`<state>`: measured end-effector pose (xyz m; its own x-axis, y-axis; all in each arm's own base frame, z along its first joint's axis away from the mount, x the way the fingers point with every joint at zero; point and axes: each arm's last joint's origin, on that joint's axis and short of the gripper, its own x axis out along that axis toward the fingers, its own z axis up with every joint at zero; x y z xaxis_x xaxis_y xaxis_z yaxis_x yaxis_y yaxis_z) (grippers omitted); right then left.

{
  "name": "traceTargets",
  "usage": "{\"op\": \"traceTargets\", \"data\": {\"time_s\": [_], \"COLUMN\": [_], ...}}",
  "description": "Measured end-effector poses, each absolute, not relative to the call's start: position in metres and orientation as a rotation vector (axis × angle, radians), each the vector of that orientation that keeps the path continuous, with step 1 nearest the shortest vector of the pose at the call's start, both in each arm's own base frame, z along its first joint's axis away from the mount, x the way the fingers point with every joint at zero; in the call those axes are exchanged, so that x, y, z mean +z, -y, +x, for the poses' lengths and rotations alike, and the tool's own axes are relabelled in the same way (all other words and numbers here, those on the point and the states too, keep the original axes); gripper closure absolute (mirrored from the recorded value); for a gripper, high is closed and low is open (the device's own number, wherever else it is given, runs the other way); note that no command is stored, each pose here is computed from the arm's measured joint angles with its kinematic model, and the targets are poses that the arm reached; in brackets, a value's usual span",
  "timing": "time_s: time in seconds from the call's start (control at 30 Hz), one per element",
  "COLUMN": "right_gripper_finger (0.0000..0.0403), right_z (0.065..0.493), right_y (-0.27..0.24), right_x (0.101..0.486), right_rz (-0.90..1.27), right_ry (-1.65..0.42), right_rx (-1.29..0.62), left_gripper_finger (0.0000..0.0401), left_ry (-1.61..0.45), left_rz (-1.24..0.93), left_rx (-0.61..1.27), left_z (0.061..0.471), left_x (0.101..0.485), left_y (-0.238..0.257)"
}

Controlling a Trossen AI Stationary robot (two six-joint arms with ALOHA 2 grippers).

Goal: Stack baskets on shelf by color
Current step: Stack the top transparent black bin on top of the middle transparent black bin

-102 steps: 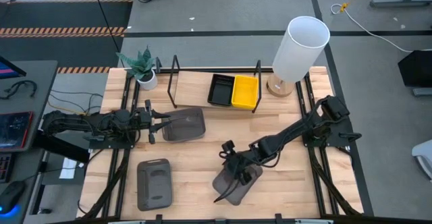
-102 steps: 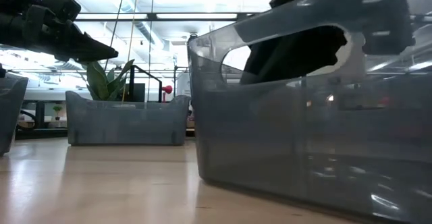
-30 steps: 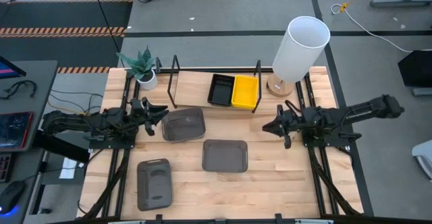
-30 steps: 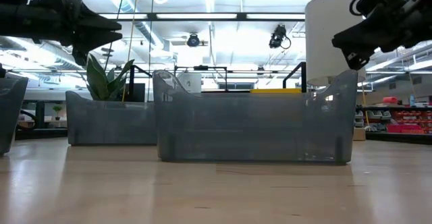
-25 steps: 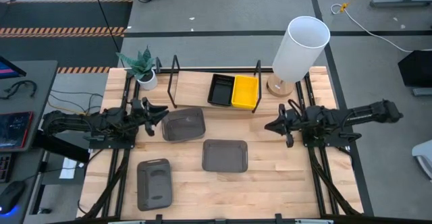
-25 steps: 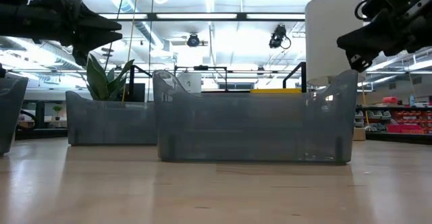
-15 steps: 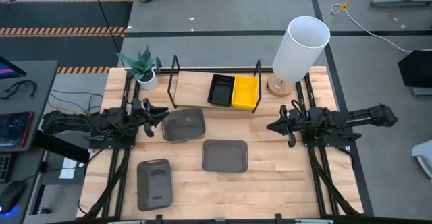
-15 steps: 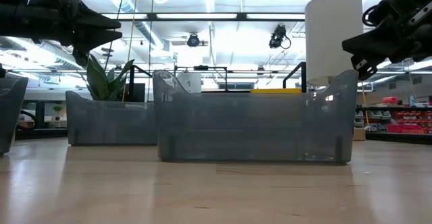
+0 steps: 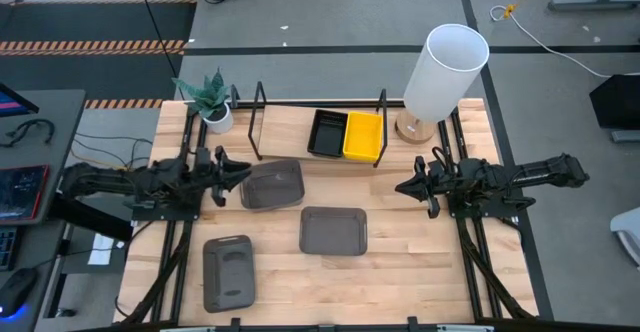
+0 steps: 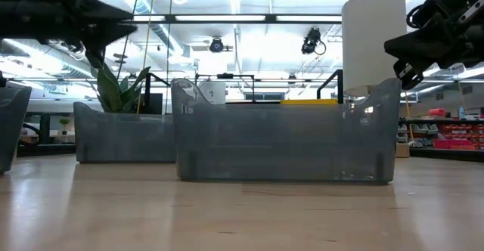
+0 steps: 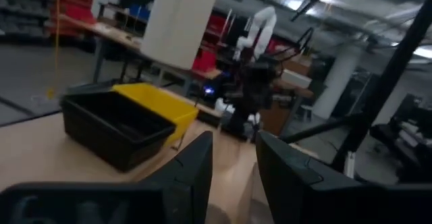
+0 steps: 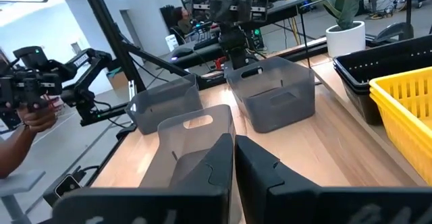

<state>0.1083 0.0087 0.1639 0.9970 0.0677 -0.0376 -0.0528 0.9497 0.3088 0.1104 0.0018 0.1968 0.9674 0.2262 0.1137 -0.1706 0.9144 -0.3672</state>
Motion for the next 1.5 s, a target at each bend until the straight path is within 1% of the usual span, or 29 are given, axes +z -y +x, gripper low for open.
{"op": "traceTargets", "data": {"time_s": [0.13,0.37,0.5,0.6,0.7,0.87,0.97,1.1,1.23,1.37,1.5], "right_gripper_finger": [0.0380,0.0379,0.0379,0.0380,0.0380,0.0380,0.0379,0.0379,0.0380,0.0380,0.0380], "right_z": [0.108,0.108,0.108,0.108,0.108,0.108,0.108,0.108,0.108,0.108,0.108], "right_y": [-0.009,-0.009,-0.009,-0.009,-0.009,-0.009,-0.009,-0.009,-0.009,-0.009,-0.009], "right_x": [0.164,0.164,0.164,0.164,0.164,0.164,0.164,0.164,0.164,0.164,0.164], "right_rz": [0.313,0.312,0.312,0.312,0.311,0.311,0.311,0.311,0.310,0.312,0.312], "right_ry": [-0.048,-0.048,-0.048,-0.048,-0.048,-0.048,-0.047,-0.046,-0.045,-0.045,-0.044], "right_rx": [0.061,0.061,0.061,0.061,0.061,0.061,0.062,0.062,0.062,0.062,0.062], "left_gripper_finger": [0.0280,0.0280,0.0280,0.0279,0.0267,0.0227,0.0207,0.0191,0.0184,0.0187,0.0194], "left_ry": [0.077,-0.295,-0.446,-0.555,-0.612,-0.716,-0.786,-0.859,-0.936,-1.043,-1.070], "left_rz": [-0.361,-0.301,-0.318,-0.322,-0.323,-0.360,-0.379,-0.372,-0.340,-0.274,-0.262], "left_rx": [0.197,0.274,0.221,0.215,0.229,0.251,0.266,0.262,0.264,0.337,0.328], "left_z": [0.120,0.143,0.157,0.166,0.177,0.196,0.208,0.225,0.241,0.248,0.256], "left_x": [0.200,0.205,0.205,0.205,0.212,0.218,0.213,0.204,0.197,0.194,0.192], "left_y": [-0.001,0.000,0.004,0.005,0.006,0.008,0.012,0.022,0.032,0.035,0.042]}}
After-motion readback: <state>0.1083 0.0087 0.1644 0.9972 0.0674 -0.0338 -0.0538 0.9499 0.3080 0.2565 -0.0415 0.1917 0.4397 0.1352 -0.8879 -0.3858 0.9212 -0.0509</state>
